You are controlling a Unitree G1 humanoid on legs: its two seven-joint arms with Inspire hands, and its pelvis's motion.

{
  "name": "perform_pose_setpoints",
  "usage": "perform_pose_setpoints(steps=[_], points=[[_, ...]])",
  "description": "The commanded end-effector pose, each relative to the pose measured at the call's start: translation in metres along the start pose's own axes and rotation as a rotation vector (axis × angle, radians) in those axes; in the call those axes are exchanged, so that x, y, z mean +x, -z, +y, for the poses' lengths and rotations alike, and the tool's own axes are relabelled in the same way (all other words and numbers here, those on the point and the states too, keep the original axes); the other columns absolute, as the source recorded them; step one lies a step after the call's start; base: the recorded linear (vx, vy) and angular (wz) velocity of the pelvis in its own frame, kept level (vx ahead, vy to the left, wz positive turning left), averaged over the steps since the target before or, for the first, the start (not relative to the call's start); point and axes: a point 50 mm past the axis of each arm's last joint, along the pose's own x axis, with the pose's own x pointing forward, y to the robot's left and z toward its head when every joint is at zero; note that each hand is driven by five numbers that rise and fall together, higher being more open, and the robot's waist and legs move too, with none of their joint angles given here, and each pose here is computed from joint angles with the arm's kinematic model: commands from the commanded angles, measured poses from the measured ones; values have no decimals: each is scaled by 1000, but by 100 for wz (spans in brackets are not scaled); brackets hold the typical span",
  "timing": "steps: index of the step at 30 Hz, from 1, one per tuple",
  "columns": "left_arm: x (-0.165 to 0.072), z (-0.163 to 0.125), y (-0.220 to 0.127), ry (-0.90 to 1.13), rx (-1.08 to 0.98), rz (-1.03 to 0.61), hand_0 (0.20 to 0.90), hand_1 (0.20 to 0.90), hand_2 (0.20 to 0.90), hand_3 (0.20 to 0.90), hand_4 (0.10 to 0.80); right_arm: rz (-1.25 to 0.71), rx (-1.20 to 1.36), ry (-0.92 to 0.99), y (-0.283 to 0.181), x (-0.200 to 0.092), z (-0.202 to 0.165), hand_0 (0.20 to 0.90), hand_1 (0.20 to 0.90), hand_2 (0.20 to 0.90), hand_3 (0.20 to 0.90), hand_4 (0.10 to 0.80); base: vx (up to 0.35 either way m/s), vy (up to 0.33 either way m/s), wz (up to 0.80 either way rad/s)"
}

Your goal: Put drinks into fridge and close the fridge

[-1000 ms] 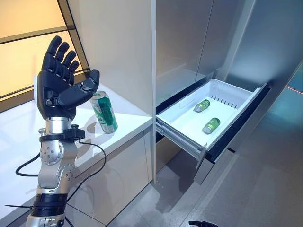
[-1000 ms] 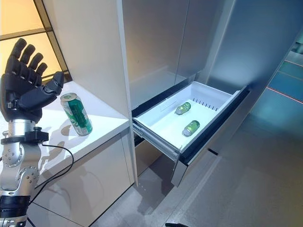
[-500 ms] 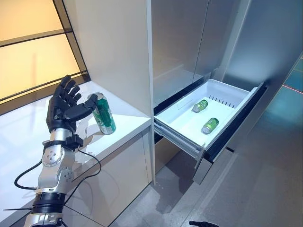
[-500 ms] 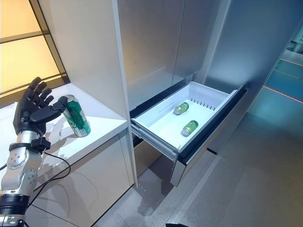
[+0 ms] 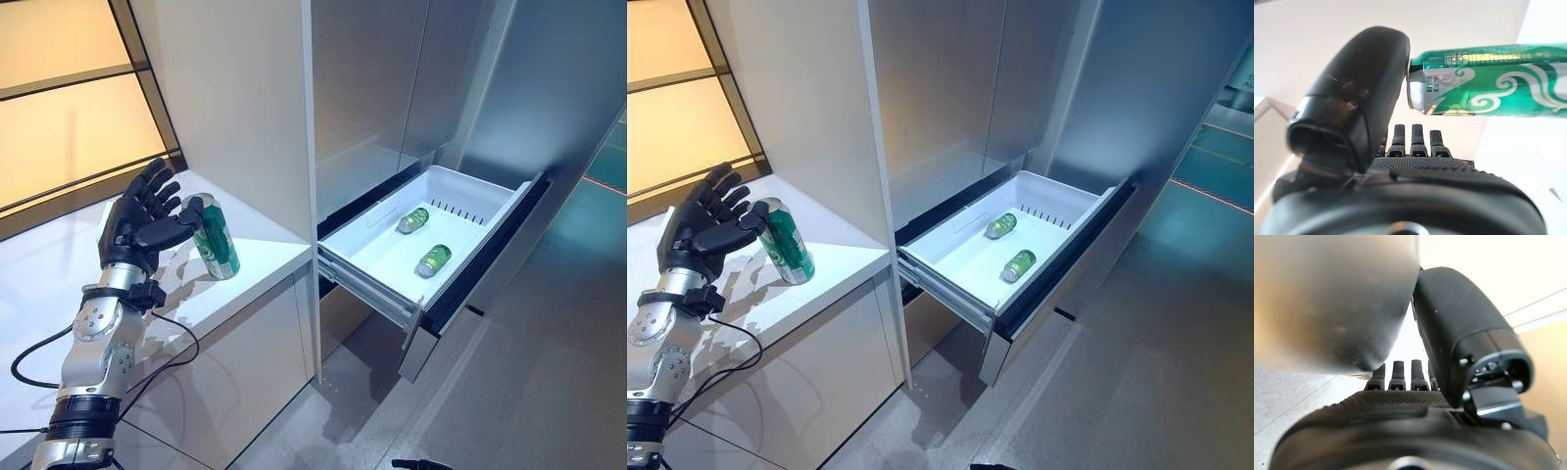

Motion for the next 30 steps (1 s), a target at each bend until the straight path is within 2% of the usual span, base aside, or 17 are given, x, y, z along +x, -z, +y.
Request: perform_pose_setpoints(steps=[1, 13, 30], points=[[28, 8, -58, 8, 14, -212, 900, 900, 900, 900, 800, 66, -71, 6, 7, -6, -14, 900, 900, 900, 900, 800, 7, 6, -6], [34, 19, -82, -147, -1, -356, 900, 900, 900, 900, 800, 70, -66, 13, 9, -5, -13, 900, 900, 900, 900, 800, 5, 4, -4], [34, 8, -82, -122, -17, -367, 900, 900, 900, 900, 800, 72, -63, 14, 11, -4, -11, 900, 900, 900, 900, 800, 0, 1, -3]])
